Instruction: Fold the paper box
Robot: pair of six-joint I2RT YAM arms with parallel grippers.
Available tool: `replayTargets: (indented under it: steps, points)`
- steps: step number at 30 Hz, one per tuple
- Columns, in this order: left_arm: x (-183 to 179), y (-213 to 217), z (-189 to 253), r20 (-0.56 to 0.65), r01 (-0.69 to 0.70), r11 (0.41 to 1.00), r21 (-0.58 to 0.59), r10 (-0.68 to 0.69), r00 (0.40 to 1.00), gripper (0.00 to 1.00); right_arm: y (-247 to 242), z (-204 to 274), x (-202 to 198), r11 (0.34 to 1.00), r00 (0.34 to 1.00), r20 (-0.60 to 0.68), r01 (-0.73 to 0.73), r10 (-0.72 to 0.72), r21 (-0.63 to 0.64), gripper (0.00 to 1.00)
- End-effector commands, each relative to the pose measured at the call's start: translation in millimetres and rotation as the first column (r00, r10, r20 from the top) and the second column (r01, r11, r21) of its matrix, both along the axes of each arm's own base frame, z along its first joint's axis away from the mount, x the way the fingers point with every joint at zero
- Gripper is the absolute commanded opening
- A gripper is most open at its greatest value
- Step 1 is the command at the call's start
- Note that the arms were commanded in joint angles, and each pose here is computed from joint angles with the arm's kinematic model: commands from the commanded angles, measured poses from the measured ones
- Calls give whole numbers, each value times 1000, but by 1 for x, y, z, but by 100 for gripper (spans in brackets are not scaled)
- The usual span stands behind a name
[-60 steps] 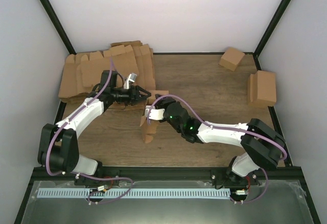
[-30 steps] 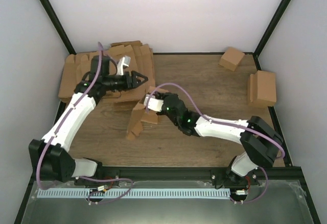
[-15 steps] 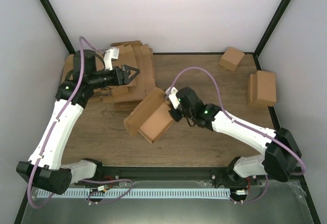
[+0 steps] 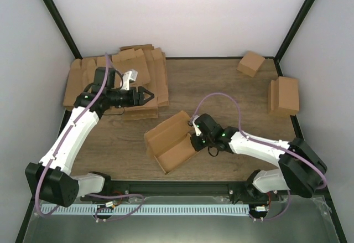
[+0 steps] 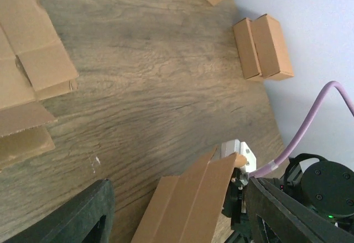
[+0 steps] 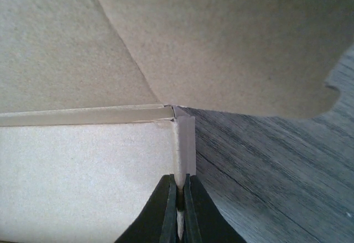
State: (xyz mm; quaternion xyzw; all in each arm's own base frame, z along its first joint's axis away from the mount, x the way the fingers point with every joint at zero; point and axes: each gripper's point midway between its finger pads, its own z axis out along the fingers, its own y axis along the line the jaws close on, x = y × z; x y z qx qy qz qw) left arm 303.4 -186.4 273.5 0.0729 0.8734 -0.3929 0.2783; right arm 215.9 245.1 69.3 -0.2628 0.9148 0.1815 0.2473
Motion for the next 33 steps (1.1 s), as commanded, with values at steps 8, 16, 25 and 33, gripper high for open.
replayTargets:
  steps: [8, 16, 25, 33]
  points:
    - [8, -4, -21, -16, 27, 999, 19, -26, 1000, 68, 8, -22, 13, 995, 994, -41, 99, -98, 30, 11]
    - [9, -5, -25, -24, 30, 999, 24, -30, 999, 68, -3, -7, 19, 994, 993, 44, 110, -110, 10, 29]
    - [11, -7, -25, -25, 34, 999, 19, -34, 999, 68, 4, 5, 8, 997, 989, 124, 77, -78, 11, 37]
    - [8, -6, -22, -18, 40, 999, 22, -40, 999, 68, 4, 27, 3, 977, 973, 171, 126, -156, 173, 52]
